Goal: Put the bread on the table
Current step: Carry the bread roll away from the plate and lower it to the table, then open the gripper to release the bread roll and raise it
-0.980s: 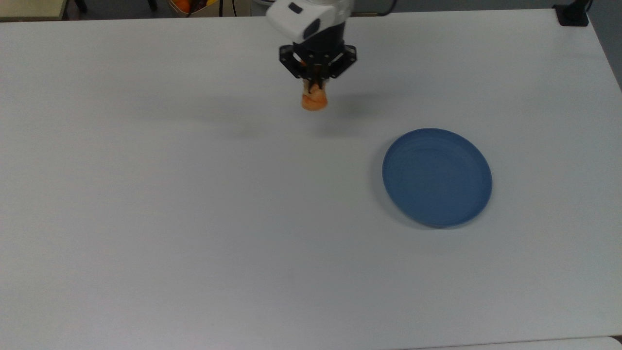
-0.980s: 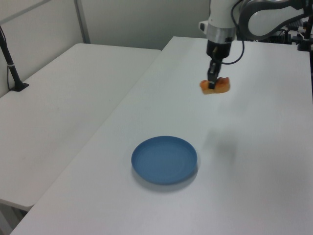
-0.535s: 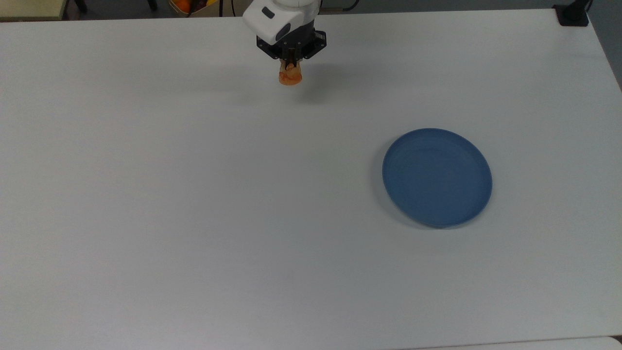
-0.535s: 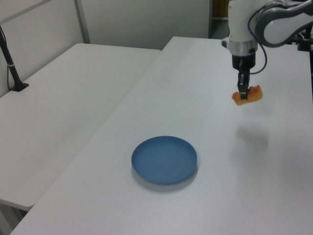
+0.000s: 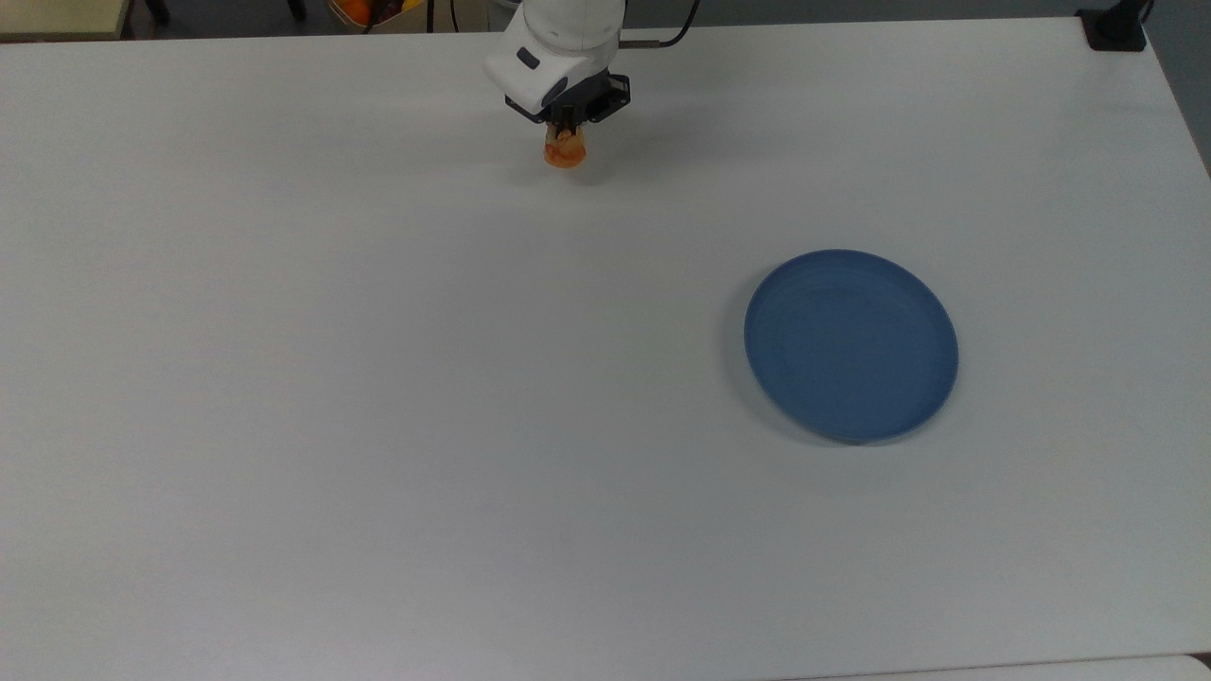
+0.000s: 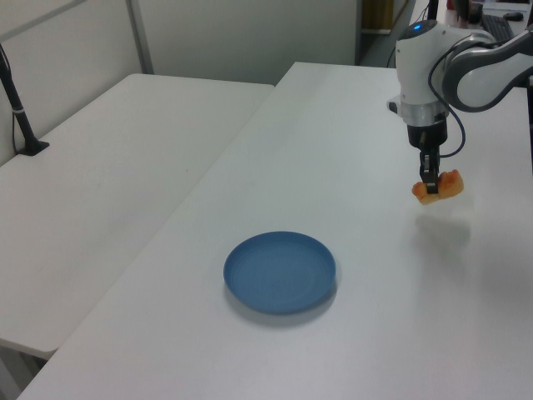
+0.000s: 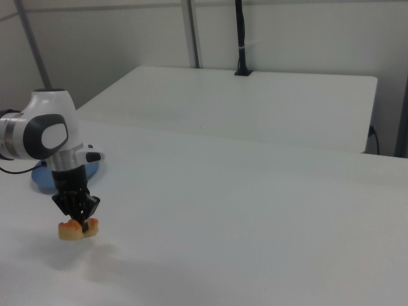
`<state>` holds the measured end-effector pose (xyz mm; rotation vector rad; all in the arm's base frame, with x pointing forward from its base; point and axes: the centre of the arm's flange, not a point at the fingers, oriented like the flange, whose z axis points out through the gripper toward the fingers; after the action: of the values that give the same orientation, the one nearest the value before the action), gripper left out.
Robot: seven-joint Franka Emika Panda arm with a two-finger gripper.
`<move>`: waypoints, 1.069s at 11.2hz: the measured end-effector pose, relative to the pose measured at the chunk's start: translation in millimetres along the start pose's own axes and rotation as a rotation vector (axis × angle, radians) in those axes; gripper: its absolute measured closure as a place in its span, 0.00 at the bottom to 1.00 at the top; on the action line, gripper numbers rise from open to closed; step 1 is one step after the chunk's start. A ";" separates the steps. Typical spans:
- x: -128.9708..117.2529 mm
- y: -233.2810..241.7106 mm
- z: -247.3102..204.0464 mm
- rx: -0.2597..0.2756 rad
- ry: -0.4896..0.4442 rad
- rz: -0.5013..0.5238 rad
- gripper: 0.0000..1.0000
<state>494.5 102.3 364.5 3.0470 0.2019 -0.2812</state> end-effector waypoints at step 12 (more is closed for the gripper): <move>5.2 16.5 46.8 -0.006 -0.107 0.034 0.01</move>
<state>493.5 82.6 318.7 3.0152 0.1435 -0.4387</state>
